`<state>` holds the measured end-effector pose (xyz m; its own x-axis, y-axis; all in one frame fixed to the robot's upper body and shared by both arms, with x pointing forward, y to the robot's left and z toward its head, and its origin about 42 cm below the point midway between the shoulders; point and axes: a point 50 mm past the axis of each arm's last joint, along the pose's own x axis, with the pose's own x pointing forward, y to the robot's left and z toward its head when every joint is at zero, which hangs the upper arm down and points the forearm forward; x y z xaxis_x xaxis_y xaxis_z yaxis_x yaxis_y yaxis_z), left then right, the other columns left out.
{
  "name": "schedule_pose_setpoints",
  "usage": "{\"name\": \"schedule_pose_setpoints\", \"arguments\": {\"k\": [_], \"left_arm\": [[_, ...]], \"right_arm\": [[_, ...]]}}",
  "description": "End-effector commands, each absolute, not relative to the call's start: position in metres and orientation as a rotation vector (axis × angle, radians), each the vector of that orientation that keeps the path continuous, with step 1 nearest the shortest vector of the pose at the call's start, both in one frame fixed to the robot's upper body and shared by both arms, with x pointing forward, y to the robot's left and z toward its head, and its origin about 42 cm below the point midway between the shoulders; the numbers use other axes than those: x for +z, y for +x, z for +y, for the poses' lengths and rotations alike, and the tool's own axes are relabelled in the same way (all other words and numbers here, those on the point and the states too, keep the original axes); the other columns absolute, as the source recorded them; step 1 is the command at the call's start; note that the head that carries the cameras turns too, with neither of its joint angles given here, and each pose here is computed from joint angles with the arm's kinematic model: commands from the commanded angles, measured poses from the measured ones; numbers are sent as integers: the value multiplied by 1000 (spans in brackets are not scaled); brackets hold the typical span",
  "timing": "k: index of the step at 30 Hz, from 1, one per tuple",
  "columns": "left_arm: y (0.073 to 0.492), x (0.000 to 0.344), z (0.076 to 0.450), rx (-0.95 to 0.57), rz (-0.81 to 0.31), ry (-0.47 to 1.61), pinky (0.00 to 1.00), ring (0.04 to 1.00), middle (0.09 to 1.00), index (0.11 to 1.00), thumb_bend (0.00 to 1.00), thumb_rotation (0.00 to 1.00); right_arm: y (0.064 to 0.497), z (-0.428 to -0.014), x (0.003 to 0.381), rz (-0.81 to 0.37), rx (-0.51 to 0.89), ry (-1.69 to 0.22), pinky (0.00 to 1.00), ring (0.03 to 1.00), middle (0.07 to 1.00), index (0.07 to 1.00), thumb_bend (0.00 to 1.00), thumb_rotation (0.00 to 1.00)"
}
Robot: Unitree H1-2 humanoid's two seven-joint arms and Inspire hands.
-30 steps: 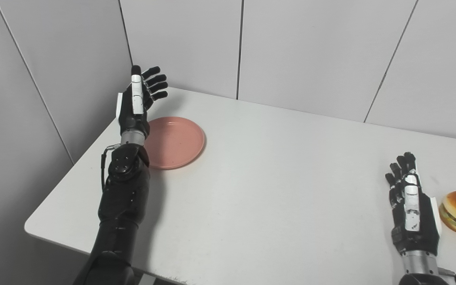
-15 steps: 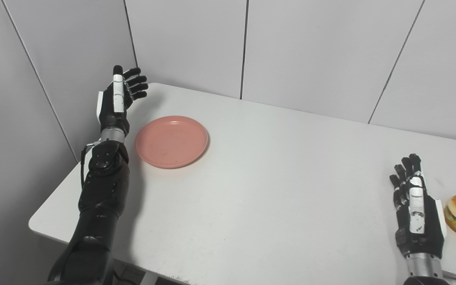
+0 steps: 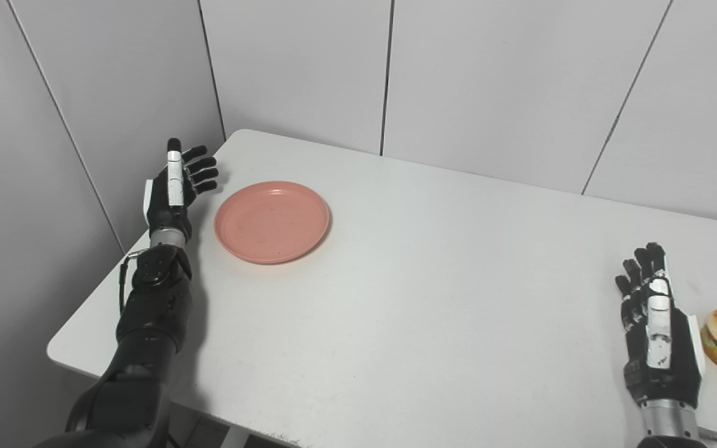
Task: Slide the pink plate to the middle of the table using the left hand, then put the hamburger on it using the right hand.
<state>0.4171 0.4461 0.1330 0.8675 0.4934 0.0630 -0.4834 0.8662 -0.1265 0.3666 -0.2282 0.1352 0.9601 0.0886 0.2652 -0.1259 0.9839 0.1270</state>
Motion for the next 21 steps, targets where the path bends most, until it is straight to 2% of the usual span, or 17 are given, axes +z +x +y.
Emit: {"name": "schedule_pose_setpoints", "arguments": {"k": [1, 10, 16, 21], "left_arm": [[436, 168, 449, 515, -190, -87, 651, 667, 658, 650, 898, 1000], [430, 151, 427, 453, -125, -152, 699, 716, 701, 696, 877, 1000], [427, 148, 408, 386, -130, -151, 734, 761, 746, 728, 882, 980], [427, 144, 394, 351, -111, -148, 751, 763, 748, 731, 899, 972]], "right_arm": [[356, -231, 122, -244, 96, 148, 1000, 1000, 1000, 1000, 540, 877], [356, -231, 125, -241, 96, 144, 1000, 1000, 1000, 1000, 542, 880], [355, -231, 125, -241, 96, 146, 1000, 1000, 1000, 1000, 541, 872], [354, -230, 126, -240, 90, 136, 1000, 1000, 1000, 1000, 547, 875]]}}
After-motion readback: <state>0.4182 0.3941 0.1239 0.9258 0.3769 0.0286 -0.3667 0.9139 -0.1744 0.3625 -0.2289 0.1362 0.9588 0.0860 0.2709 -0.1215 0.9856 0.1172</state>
